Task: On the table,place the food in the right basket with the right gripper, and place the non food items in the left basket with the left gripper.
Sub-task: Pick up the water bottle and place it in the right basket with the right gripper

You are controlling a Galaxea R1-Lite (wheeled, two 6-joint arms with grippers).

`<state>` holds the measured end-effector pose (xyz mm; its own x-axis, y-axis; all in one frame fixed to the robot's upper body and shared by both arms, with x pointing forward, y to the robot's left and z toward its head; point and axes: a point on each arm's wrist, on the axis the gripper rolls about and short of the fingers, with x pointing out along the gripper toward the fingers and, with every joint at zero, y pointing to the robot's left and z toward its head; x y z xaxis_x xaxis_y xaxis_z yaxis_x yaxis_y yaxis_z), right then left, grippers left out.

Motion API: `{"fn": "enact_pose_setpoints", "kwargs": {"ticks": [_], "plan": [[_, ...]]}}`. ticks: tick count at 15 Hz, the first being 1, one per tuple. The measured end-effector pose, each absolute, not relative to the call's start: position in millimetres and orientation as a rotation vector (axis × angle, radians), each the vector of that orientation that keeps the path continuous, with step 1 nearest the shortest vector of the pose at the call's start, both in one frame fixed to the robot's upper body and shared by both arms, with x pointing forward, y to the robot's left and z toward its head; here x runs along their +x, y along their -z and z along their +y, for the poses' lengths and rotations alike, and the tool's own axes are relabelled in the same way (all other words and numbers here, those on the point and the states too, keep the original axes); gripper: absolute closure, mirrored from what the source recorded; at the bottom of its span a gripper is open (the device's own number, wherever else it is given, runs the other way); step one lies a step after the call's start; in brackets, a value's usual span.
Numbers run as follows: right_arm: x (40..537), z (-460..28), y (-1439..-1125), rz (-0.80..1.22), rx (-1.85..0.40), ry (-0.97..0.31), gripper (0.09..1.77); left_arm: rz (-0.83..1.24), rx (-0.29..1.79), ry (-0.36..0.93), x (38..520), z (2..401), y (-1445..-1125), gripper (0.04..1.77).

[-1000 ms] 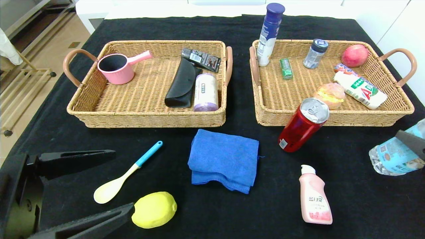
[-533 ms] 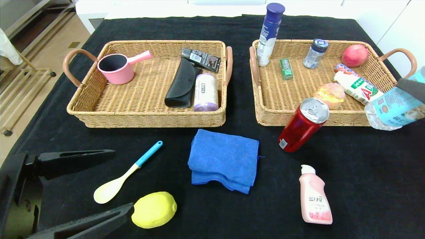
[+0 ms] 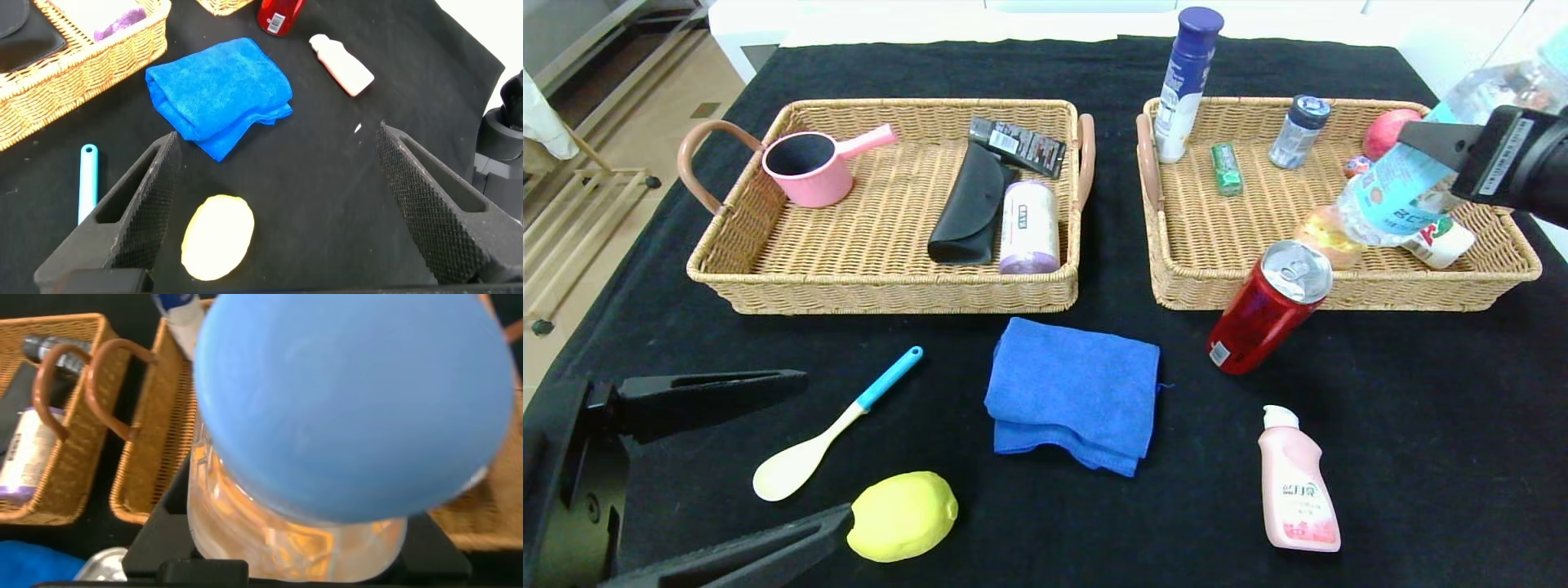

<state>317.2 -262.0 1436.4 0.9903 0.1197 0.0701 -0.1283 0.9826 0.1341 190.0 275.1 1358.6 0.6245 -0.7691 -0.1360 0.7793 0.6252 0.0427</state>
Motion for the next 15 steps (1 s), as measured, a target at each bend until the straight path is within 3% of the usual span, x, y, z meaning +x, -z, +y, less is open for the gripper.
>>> {"fn": "enact_pose_setpoints", "kwargs": {"ticks": [15], "plan": [[410, -227, -1410, -0.115, 0.153, -0.143, 0.90, 0.108, 0.105, 0.891, 189, 275, -1357, 0.09]]}}
